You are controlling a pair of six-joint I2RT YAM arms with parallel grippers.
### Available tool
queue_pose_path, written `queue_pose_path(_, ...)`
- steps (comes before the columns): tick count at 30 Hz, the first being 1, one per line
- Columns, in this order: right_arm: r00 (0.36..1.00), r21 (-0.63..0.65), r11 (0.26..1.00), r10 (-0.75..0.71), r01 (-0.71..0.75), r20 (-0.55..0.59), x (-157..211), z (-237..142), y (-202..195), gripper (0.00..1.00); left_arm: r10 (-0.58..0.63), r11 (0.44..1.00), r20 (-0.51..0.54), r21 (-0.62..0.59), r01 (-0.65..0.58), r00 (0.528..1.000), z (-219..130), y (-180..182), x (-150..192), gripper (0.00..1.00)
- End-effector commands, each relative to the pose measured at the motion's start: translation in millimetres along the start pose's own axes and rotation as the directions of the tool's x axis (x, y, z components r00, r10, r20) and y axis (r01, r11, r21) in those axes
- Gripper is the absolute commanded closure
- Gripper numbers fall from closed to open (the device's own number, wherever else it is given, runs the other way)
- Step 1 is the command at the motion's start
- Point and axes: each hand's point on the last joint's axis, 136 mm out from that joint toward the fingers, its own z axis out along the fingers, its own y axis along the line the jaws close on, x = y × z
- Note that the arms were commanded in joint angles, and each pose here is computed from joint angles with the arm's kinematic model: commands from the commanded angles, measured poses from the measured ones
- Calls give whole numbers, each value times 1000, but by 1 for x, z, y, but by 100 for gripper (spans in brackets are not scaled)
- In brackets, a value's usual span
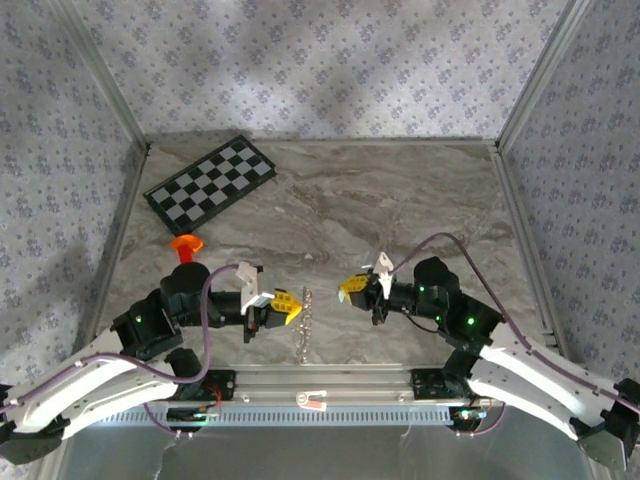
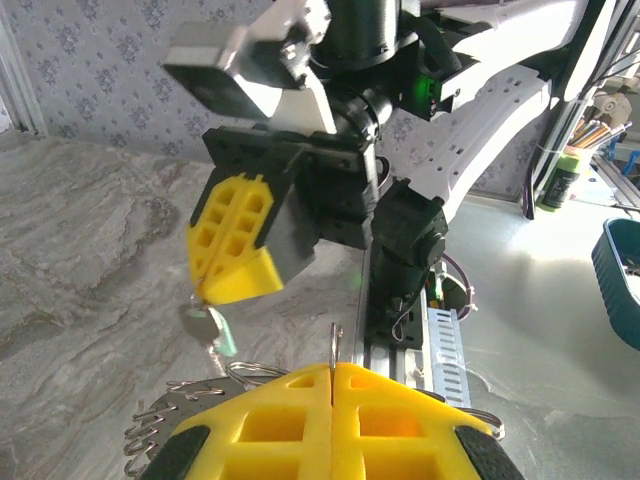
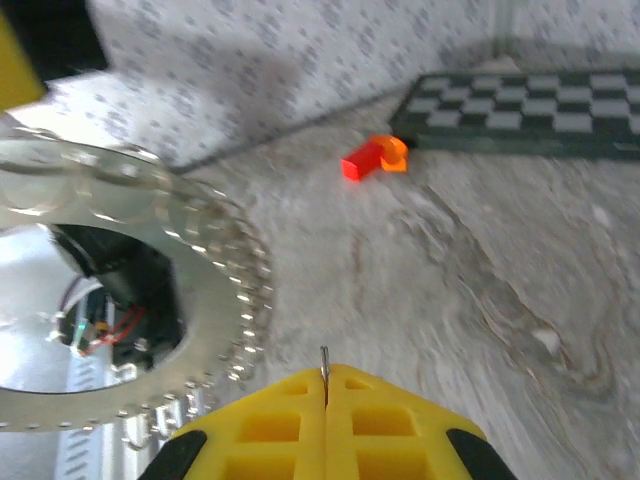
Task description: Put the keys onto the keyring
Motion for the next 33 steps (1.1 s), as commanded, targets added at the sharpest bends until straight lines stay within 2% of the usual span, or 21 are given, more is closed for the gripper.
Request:
queue_pose_path(1,994,-109,992,-57,67,90,-20,-3,24,100,31,999,67,18,-32,997,-10,-9,-24,100)
queue_pose_path(7,986,-186,976,-82,109,147,-34,-3,45,100,24,1000,62,15,-25,998,-10,-9,-21,100)
queue_pose_path(11,990,-157,983,-70,89,124,-31,-1,39,100,21,1000,60,-3,-21,998,-12,-6,-19,100)
queue_pose_path(16,996,16,998,68,-67,-64,5,11,-2,100,4,997,34,-73,-1,999,-12,6,-10,100)
queue_pose_path(22,937,188,962,242,-198,-250,65,20,-38,100,1,989,15,-146,1,1000,-12,19,-5,100)
queue_pose_path(27,878,300,929,321,-218,-356,106,21,-54,100,8,987,25,-163,-4,1000,-14,22,-6,100)
queue_pose_path(33,834,410,902,324,-131,-446,134,22,-66,100,11,982,31,-190,-5,999,-14,27,-5,100)
